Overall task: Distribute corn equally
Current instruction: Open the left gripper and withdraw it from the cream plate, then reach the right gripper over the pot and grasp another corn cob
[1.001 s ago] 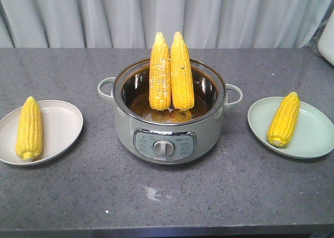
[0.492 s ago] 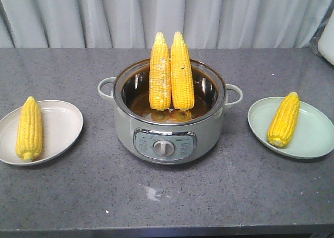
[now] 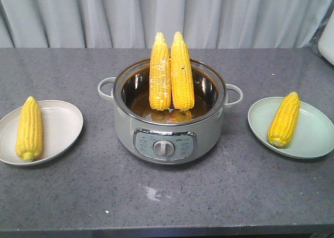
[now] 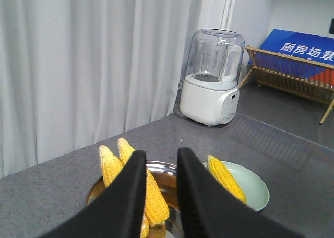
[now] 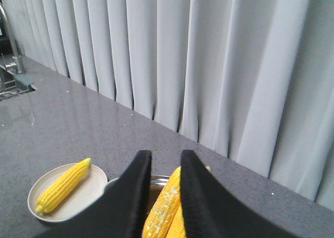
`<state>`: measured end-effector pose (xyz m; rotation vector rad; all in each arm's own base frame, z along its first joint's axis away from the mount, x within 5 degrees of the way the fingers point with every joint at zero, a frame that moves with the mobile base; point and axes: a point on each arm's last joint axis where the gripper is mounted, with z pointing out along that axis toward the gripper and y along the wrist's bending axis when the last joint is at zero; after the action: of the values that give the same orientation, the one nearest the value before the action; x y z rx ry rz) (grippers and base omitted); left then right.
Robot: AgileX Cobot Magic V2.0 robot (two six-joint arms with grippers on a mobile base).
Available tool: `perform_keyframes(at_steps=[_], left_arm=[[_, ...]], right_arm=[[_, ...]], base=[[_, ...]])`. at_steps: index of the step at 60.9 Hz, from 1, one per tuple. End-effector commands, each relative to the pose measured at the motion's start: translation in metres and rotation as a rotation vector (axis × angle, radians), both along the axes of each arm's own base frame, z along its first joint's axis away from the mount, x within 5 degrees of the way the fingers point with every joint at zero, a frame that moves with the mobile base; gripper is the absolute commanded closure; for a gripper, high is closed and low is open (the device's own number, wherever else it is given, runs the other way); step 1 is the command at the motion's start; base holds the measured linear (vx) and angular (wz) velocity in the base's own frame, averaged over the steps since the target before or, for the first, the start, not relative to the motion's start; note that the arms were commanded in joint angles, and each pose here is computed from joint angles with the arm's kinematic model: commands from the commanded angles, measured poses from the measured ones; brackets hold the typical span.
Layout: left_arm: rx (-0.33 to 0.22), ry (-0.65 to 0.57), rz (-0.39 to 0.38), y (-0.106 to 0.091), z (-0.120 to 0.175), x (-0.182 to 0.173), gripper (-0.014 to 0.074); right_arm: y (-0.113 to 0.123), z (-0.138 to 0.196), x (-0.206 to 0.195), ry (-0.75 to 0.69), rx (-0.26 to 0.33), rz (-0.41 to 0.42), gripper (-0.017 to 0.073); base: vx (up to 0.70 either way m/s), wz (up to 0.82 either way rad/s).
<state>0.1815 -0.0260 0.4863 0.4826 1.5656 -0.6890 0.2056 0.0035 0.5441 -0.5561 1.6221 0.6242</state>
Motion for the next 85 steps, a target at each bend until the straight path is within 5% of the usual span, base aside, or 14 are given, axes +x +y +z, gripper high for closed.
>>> perform_keyframes(at_steps=[1, 8, 14, 23, 31, 38, 54, 85], left_arm=[[-0.051, -0.051, -0.008, -0.003, 0.015, -0.007, 0.0449], [-0.059, -0.048, -0.049, -0.006, 0.015, -0.01, 0.0449], [-0.052, -0.054, -0.084, -0.01, 0.017, -0.017, 0.0449], [-0.024, -0.08, -0.094, -0.014, 0.02, -0.031, 0.0449], [-0.014, -0.098, -0.101, -0.017, 0.023, -0.039, 0.0449], [-0.008, -0.105, -0.114, -0.019, 0.023, -0.044, 0.0449], [-0.005, -0.103, -0.122, -0.02, 0.023, -0.045, 0.0449], [-0.002, -0.1, -0.128, -0.02, 0.023, -0.045, 0.0449]], right_arm=[[0.001, 0.01, 0.003, -0.063, 0.062, 0.013, 0.0186], [0.002, 0.001, 0.028, -0.034, 0.071, -0.01, -0.0034], [0.016, -0.016, 0.058, 0.014, 0.05, 0.001, -0.0126], [0.047, -0.047, 0.102, 0.08, -0.014, 0.012, -0.0108], [0.067, -0.066, 0.135, 0.082, -0.008, -0.023, -0.0073], [0.081, -0.072, 0.156, 0.1, -0.015, 0.033, -0.0069], [0.09, -0.074, 0.205, 0.179, 0.047, 0.084, -0.0067], [0.122, -0.173, 0.271, 0.386, 0.034, 0.134, -0.0052]], base=[[0.0, 0.0], [0.0, 0.0], [0.0, 0.0], [0.0, 0.0], [0.0, 0.0], [0.0, 0.0], [0.0, 0.0], [0.0, 0.0]])
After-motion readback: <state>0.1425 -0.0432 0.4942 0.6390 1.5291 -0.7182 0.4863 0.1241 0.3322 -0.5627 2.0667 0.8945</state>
